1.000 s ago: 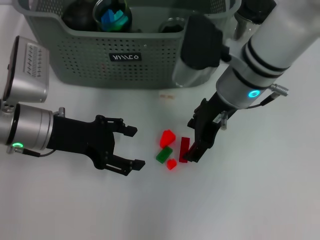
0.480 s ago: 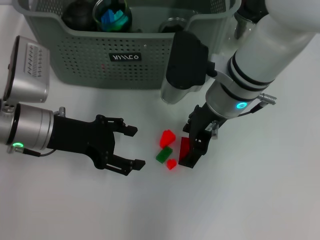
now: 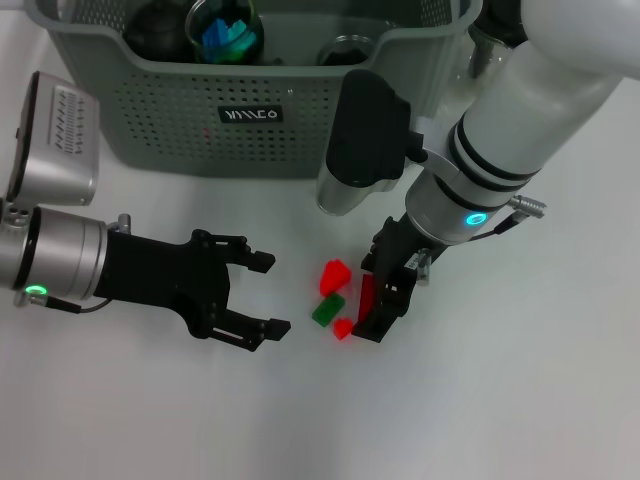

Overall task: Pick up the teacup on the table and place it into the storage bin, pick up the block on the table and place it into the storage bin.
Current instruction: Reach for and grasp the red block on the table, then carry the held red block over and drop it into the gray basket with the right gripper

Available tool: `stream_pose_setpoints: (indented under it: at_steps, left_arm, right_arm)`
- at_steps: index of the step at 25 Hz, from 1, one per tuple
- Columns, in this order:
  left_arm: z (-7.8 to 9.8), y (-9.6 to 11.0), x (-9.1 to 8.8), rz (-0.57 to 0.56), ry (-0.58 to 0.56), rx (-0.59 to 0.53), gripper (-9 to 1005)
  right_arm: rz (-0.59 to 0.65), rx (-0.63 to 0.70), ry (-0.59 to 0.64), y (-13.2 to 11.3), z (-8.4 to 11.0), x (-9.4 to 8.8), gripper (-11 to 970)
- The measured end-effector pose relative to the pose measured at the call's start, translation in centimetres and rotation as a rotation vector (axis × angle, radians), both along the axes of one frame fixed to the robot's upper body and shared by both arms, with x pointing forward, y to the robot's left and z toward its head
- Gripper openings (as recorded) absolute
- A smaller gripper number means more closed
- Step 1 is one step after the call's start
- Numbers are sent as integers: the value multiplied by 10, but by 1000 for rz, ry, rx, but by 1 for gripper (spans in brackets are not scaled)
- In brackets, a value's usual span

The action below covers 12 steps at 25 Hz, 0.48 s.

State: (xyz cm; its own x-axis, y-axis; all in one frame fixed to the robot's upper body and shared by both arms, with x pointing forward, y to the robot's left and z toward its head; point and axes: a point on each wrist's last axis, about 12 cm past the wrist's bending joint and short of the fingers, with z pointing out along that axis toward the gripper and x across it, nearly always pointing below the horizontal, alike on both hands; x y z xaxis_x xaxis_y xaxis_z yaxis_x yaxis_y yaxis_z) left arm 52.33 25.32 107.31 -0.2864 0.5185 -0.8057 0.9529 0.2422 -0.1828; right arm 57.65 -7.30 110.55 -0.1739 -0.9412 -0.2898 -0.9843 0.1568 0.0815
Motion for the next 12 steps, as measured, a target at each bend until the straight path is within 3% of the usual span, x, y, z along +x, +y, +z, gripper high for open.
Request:
stream_pose_setpoints:
  at_steps: [6, 12]
  left_arm:
    - [0, 0, 0, 0, 0, 0, 887]
    - [-1, 1, -1, 4, 1, -1, 887]
  right_arm:
    - [-26, -1, 1, -1, -1, 1, 941]
    - [-22, -3, -11, -2, 4, 2, 767]
